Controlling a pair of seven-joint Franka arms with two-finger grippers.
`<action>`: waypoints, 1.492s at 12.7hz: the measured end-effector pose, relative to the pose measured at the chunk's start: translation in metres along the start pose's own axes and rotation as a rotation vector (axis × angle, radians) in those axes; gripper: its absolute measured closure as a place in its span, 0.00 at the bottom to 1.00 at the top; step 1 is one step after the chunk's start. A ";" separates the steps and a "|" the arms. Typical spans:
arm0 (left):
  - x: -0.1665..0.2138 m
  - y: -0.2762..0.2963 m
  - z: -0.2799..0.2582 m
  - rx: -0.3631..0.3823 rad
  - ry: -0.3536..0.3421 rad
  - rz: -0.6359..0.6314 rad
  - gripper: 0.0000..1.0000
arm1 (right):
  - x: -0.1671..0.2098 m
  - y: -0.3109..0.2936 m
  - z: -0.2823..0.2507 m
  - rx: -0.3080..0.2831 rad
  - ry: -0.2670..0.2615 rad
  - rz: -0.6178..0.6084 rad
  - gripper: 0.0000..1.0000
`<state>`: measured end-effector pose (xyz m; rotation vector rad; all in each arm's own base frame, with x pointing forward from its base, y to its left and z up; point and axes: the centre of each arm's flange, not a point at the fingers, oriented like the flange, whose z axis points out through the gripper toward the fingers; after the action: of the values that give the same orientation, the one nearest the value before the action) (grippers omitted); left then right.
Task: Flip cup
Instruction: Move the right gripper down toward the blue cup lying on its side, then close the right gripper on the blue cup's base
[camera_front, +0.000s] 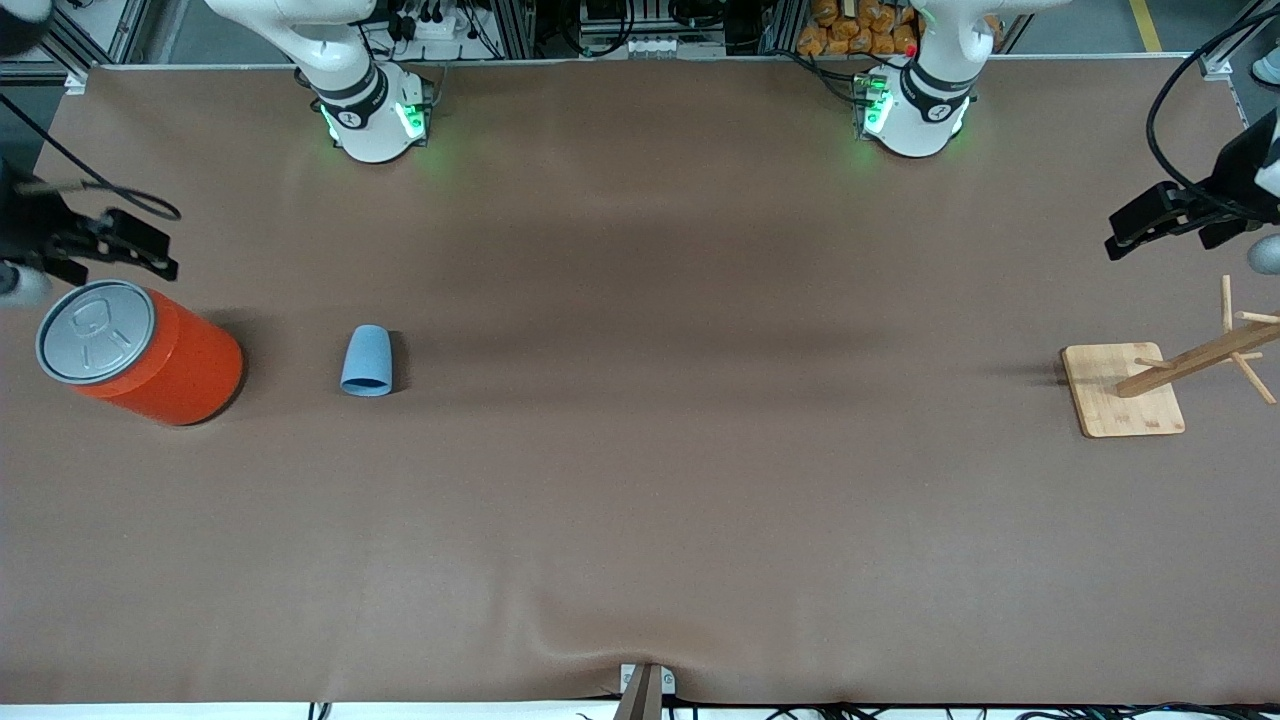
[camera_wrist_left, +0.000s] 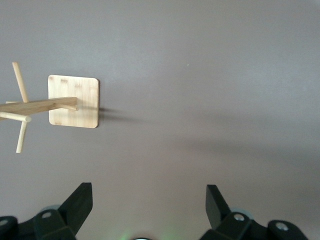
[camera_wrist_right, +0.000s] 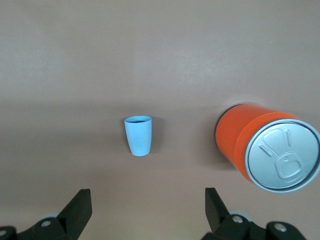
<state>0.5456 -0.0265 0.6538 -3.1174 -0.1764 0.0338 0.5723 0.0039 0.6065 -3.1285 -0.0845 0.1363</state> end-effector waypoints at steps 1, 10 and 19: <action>0.000 0.000 0.000 0.000 -0.002 0.001 0.00 | 0.009 -0.002 0.016 0.002 -0.030 -0.005 0.00; -0.017 0.028 -0.017 -0.002 0.022 0.065 0.00 | 0.048 -0.026 0.197 0.015 -0.141 -0.026 0.00; -0.015 0.016 -0.019 -0.002 0.024 0.073 0.00 | -0.019 -0.056 0.340 0.006 -0.019 -0.076 0.00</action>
<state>0.5332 -0.0445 0.6725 -3.1233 -0.0623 -0.0033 0.5212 0.0612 0.2701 -3.1129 -0.2020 0.1658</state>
